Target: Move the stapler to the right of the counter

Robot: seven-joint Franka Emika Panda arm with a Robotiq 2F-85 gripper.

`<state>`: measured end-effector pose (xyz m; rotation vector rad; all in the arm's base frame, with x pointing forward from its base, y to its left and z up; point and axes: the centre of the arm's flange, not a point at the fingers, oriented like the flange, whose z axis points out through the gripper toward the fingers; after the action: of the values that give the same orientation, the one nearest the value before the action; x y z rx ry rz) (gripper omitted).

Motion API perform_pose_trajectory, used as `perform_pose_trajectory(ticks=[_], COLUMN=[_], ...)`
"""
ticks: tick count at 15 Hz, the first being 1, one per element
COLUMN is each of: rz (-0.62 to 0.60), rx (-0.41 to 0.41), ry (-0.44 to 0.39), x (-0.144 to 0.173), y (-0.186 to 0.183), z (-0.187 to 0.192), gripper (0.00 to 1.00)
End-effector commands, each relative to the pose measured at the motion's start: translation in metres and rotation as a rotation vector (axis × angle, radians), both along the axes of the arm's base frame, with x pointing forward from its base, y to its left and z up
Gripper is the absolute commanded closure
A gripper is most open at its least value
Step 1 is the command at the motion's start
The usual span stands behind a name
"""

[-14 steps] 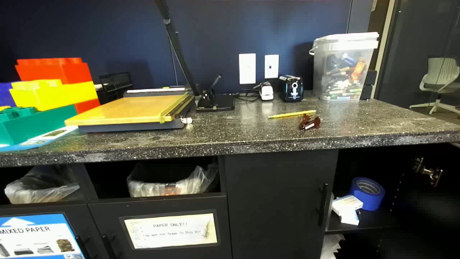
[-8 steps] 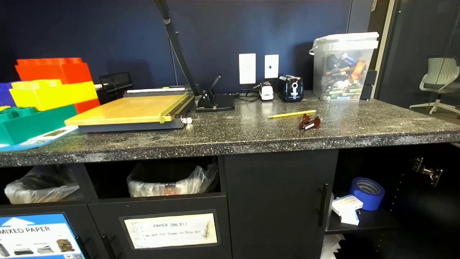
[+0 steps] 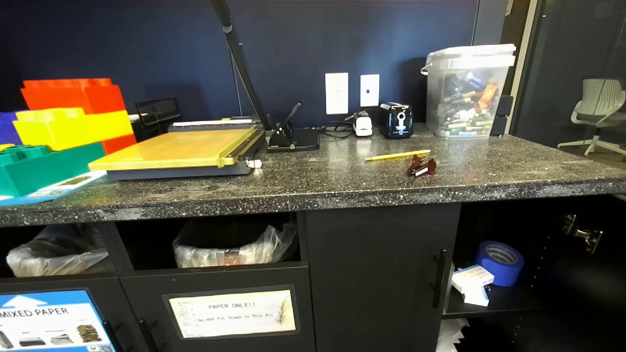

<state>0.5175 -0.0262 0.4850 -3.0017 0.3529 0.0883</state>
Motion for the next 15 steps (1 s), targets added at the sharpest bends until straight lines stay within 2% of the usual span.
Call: perform_pose_trajectory(ticks=[1, 6, 10, 15], rz=[-0.033, -0.083, -0.135, -0.181], rx=[-0.004, -0.027, -0.061, -0.107], ry=[-0.024, -0.111, -0.111, -0.098], x=[0.069, 0.141, 0.18, 0.209], y=[0.051, 0.111, 0.125, 0.135], z=[-0.043, -0.11, -0.15, -0.195], gripper=[0.0, 0.0, 0.0, 0.0])
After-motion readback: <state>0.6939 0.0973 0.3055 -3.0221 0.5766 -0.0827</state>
